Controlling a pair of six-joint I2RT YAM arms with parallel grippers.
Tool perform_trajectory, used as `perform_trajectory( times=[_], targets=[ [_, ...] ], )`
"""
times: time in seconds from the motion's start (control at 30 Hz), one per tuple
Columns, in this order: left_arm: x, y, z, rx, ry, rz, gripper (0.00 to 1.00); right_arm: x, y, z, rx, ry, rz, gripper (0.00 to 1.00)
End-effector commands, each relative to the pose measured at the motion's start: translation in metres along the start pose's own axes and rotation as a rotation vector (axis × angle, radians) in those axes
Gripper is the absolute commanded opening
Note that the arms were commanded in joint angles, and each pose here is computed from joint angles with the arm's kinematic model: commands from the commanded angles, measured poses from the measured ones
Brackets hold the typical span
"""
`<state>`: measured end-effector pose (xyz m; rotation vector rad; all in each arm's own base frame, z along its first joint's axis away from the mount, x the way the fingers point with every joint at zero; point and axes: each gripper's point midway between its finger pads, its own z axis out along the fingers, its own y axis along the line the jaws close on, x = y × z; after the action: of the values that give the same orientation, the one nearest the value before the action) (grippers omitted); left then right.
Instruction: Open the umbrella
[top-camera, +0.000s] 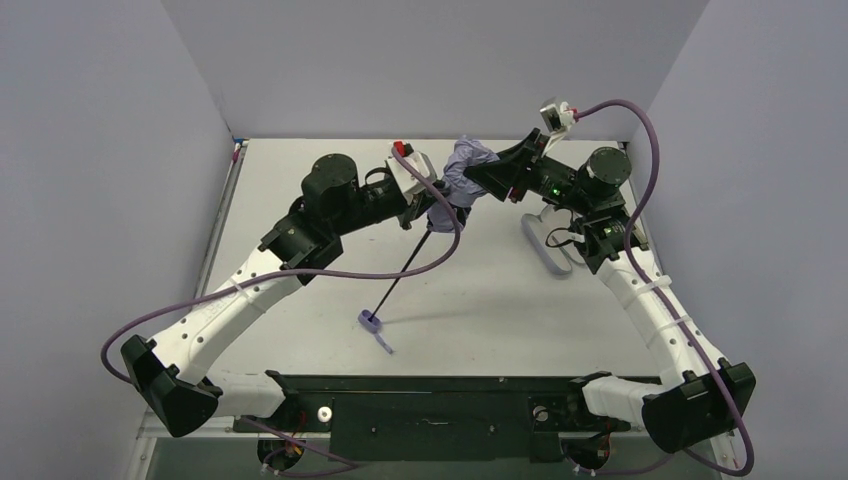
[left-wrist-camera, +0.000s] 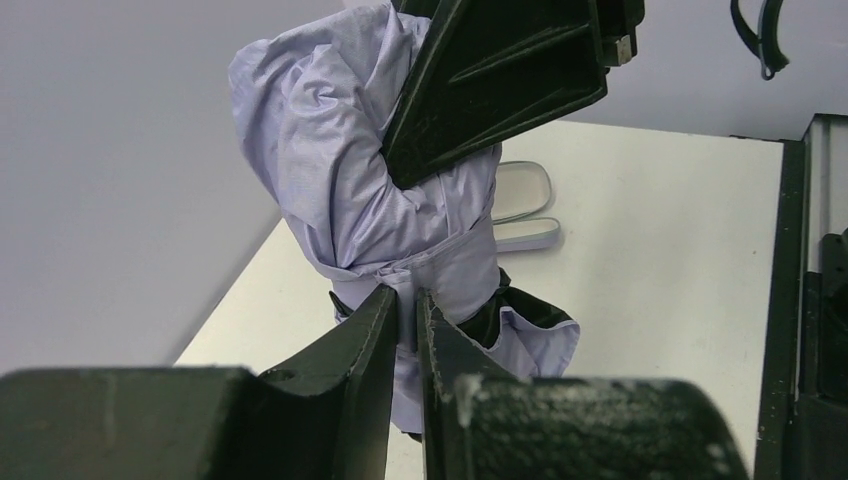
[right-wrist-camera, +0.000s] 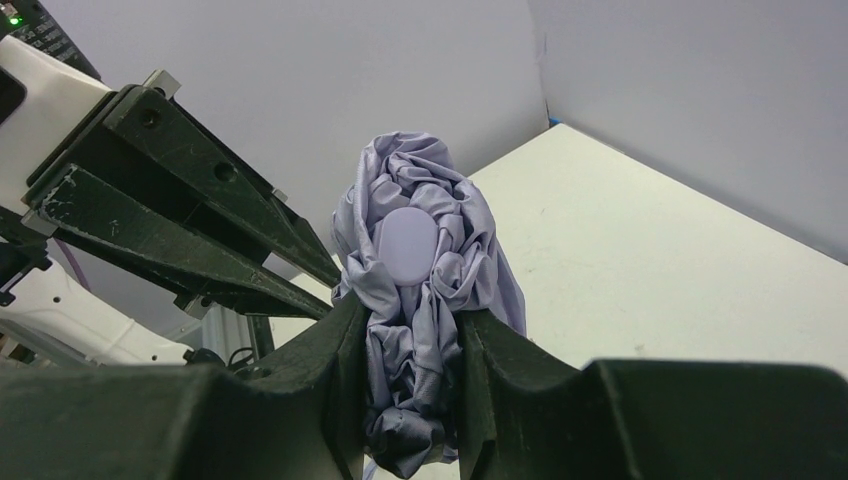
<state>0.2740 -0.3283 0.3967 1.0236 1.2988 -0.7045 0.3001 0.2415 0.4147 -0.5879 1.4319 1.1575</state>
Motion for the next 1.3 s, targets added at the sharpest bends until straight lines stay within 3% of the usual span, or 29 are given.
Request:
perform_trajectory(
  times=[0.0, 0.2, 0.23, 0.27, 0.33, 0.63, 1.27],
  targets=[
    [-0.001, -0.009, 0.005, 0.003, 0.006, 0.027, 0.09, -0.04, 0.023, -0.002, -0.038, -0.104, -0.148, 0.0],
    [0.013, 0.026, 0.01, -0.18, 0.08, 0.018, 0.13, -0.041, 0.03, -0.004, -0.065, -0.108, -0.149, 0.0],
    [0.018, 0.028, 0.011, -0.182, 0.098, 0.01, 0.09, -0.041, 0.03, -0.004, -0.062, -0.111, -0.15, 0.0],
    [0.017, 0.027, 0.013, -0.171, 0.096, 0.008, 0.03, -0.041, 0.03, -0.004, -0.06, -0.111, -0.15, 0.0],
    [0.016, 0.016, 0.013, -0.113, 0.088, 0.007, 0.0, -0.043, 0.029, -0.004, -0.051, -0.118, -0.15, 0.0],
    [0.016, -0.04, 0.015, 0.133, 0.046, 0.053, 0.0, -0.053, 0.013, -0.001, 0.064, -0.173, -0.16, 0.0],
    [0.017, -0.071, 0.026, 0.275, 0.041, 0.007, 0.0, -0.069, 0.001, 0.0, 0.149, -0.263, -0.122, 0.0]
  ],
)
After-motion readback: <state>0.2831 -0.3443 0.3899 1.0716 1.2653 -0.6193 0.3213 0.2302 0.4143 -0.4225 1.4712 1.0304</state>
